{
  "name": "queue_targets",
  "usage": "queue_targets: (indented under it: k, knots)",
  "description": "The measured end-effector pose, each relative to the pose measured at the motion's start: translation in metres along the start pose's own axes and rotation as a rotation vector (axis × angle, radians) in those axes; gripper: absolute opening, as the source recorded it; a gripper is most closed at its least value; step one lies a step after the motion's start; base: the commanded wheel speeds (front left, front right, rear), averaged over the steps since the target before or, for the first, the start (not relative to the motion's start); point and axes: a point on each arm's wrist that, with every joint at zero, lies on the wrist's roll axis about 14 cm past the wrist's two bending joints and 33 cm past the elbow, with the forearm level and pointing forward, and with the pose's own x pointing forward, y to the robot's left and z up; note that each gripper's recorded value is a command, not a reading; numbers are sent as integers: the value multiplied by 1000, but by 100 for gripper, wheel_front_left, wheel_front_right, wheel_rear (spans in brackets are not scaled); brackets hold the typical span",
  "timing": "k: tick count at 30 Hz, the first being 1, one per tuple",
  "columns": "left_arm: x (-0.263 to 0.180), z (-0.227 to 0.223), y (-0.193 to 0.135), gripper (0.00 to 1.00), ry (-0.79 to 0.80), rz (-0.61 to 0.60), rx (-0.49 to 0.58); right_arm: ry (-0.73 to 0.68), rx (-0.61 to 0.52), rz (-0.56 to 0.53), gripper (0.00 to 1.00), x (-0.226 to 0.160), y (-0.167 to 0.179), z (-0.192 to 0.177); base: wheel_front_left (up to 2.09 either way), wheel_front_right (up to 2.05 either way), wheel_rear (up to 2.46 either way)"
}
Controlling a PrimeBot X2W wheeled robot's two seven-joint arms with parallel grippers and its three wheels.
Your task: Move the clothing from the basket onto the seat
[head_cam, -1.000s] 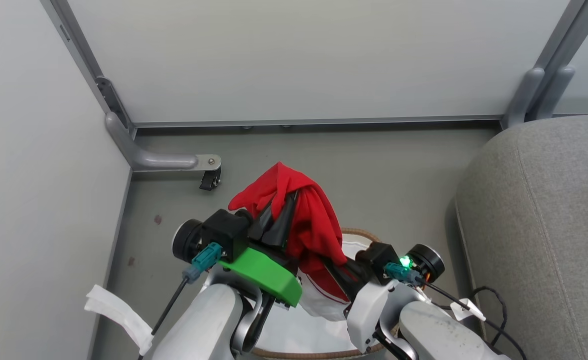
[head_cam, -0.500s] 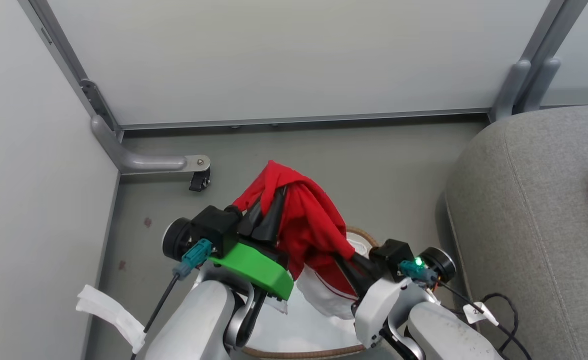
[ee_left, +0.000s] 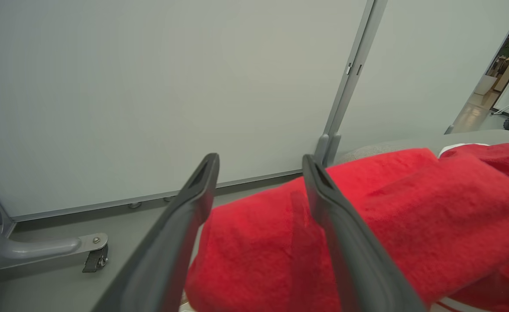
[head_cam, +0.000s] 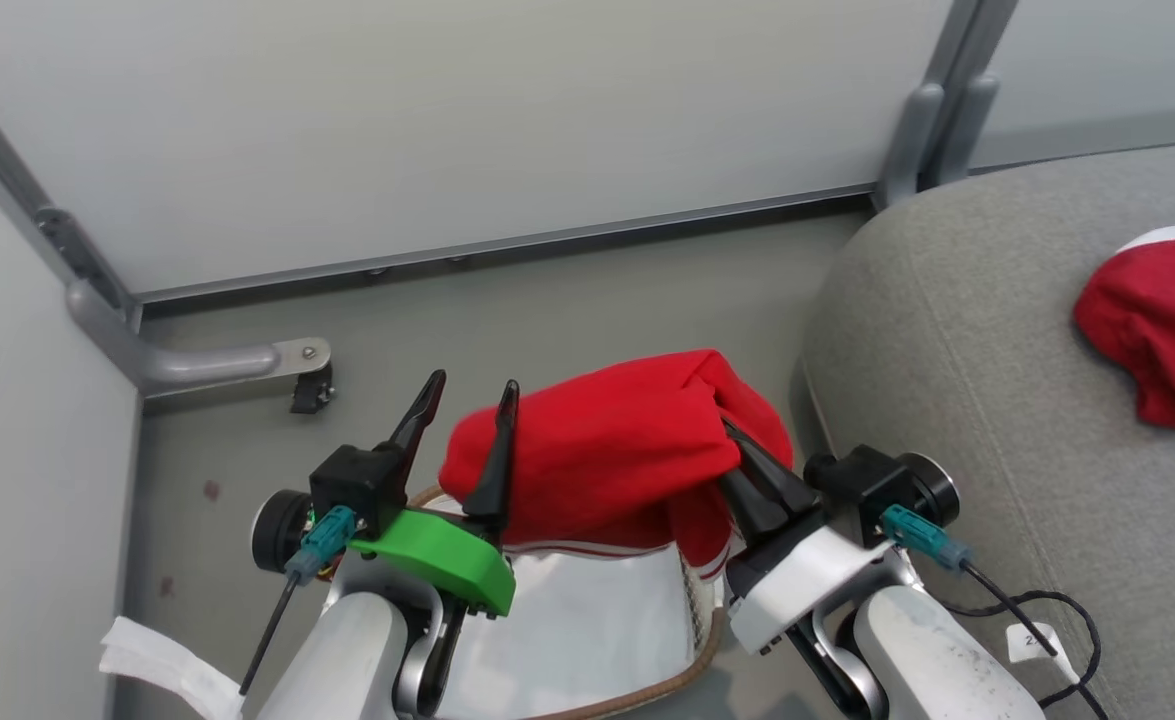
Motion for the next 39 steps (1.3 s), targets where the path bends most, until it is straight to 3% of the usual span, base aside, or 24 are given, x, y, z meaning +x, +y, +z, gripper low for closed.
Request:
queue_targets:
  k: [11, 20, 29, 33, 39]
  knots:
    - [22, -27, -37, 100, 59, -131, 3, -97, -46, -252, 0, -52, -67, 37, 0, 0, 0]
    - [41, -48, -86, 100, 101, -279, -15, -170, -117, -527, 0, -123, -129, 71, 0, 0, 0]
    - [48, -71, -140, 100, 153, -447, -37, -233, -293, -815, 0, -206, -182, 119, 0, 0, 0]
    - [49, -83, -148, 100, 180, -476, -54, -246, -382, -921, 0, -233, -202, 140, 0, 0, 0]
    - [56, -92, -149, 100, 189, -494, -76, -240, -572, -996, 0, -254, -232, 182, 0, 0, 0]
